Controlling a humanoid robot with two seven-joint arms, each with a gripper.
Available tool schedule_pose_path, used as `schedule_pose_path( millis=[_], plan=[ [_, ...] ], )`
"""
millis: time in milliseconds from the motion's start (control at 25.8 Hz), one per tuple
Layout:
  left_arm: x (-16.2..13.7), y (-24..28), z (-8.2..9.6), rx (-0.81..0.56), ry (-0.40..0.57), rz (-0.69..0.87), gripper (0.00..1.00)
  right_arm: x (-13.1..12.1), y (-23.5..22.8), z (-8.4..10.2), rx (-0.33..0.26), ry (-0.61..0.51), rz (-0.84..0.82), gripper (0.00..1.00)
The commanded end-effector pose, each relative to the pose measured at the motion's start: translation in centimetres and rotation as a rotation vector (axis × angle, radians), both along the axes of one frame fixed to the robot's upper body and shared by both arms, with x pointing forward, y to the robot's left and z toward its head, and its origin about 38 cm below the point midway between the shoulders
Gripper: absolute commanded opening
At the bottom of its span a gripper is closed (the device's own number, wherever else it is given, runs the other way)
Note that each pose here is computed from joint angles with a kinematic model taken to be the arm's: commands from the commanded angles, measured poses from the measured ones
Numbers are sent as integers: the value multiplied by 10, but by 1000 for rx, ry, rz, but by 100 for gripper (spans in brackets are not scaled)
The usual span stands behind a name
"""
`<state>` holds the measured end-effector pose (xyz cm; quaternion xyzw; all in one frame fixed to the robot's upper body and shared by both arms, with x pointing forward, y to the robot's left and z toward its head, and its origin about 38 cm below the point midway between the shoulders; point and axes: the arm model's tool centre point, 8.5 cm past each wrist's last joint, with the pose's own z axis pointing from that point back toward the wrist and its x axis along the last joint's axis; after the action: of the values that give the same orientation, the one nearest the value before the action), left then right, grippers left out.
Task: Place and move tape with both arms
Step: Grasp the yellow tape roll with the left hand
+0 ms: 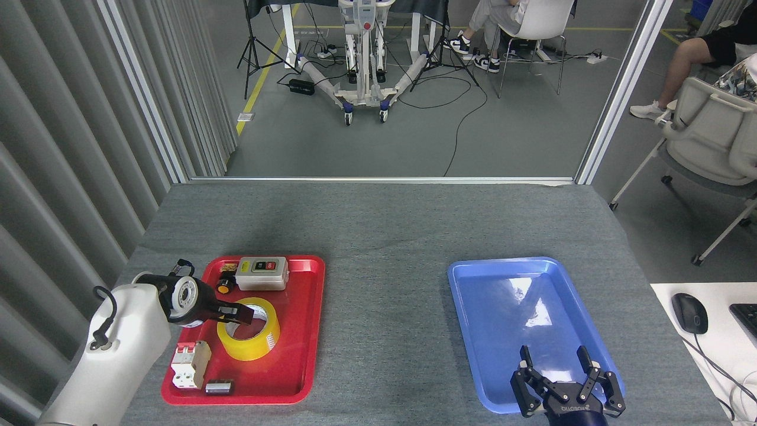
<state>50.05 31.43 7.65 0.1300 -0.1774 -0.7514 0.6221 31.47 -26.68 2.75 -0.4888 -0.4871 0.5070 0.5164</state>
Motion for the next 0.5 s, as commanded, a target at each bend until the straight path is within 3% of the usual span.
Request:
schedule_pose_path(
  millis=[0, 233, 465],
  plan=[
    [-1, 3, -8, 5, 9, 1, 94, 0, 3, 0, 0, 1, 0, 100],
    [-3, 4, -17, 14, 23, -18, 91, 0, 3, 0, -13, 1, 0, 100],
    [0, -4, -18, 0, 18, -26, 80, 0, 3, -1, -13, 2, -3, 100]
  ],
)
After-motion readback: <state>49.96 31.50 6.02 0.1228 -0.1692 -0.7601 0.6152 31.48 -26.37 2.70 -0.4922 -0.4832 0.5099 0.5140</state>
